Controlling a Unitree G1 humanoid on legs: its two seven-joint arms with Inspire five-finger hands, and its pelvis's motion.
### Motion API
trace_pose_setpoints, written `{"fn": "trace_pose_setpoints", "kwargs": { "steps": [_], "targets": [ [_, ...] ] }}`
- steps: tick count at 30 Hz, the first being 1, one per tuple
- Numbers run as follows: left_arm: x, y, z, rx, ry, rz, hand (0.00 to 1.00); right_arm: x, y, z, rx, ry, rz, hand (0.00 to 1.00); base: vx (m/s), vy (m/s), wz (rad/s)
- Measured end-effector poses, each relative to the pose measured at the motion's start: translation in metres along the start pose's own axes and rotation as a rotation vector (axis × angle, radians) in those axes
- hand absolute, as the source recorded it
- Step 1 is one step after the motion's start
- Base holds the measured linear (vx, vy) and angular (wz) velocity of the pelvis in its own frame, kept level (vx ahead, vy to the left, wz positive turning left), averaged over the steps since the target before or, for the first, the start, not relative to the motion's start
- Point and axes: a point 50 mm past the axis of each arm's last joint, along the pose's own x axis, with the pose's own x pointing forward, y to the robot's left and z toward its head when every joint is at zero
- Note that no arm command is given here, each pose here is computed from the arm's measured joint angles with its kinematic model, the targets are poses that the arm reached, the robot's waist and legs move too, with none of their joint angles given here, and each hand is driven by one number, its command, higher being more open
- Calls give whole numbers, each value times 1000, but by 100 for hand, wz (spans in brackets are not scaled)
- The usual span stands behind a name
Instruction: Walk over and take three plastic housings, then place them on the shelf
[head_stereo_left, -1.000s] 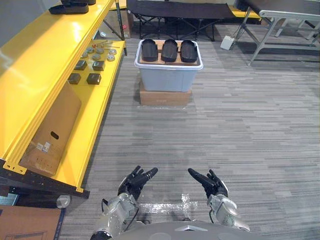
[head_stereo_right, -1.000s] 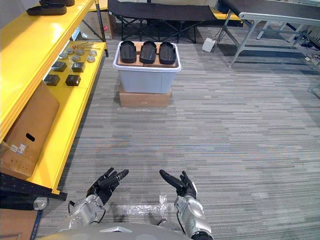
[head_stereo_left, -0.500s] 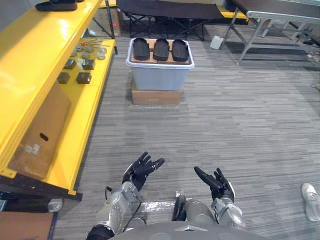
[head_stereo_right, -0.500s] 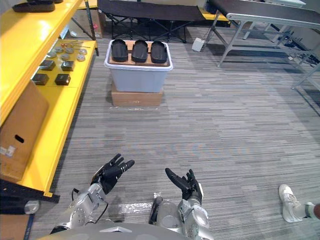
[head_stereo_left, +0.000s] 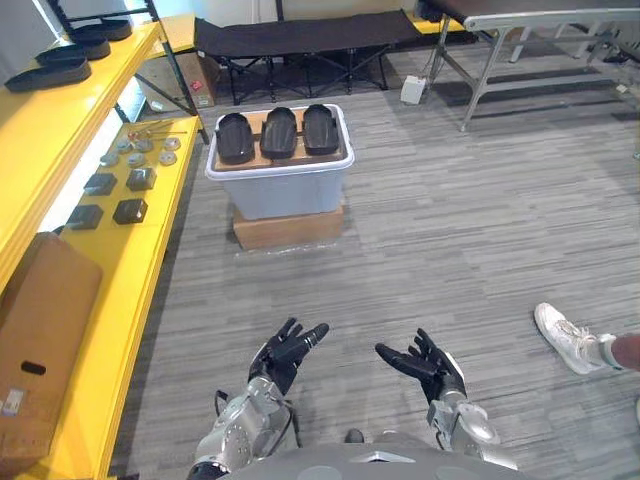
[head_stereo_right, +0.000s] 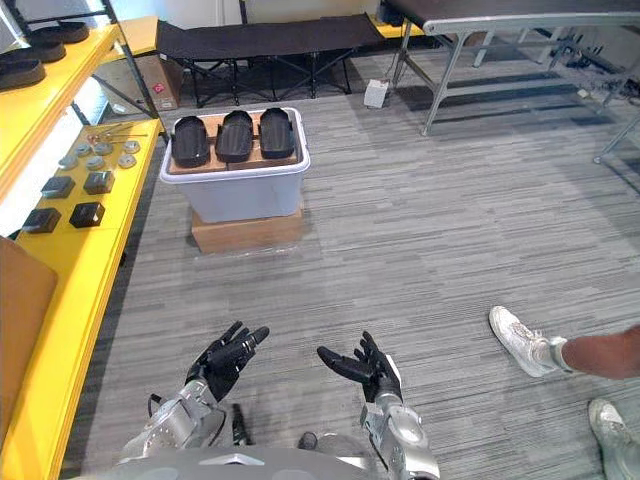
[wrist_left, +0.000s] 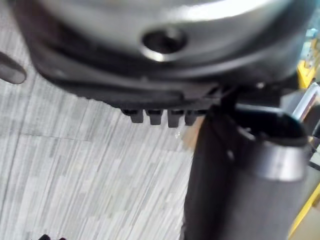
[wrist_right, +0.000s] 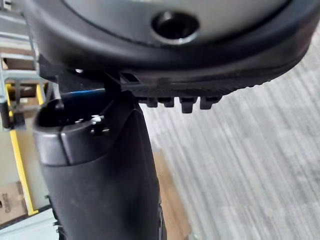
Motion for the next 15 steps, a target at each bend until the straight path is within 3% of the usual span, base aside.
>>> {"fn": "trace_pose_setpoints", "kwargs": {
  "steps": [4,10,15],
  "targets": [
    [-2,-2,-7,-23,6,-7,100,3,-3,7,-85,-2,13,100,360,123,-27],
    [5,-13,1,20,-7,-76,100,0,-8,-10,-37,75,-8,100,533,248,12],
    [8,-15,17,64,-68,-86,100,-1,18,-22,1,94,44,100,474,117,39]
  ]
}}
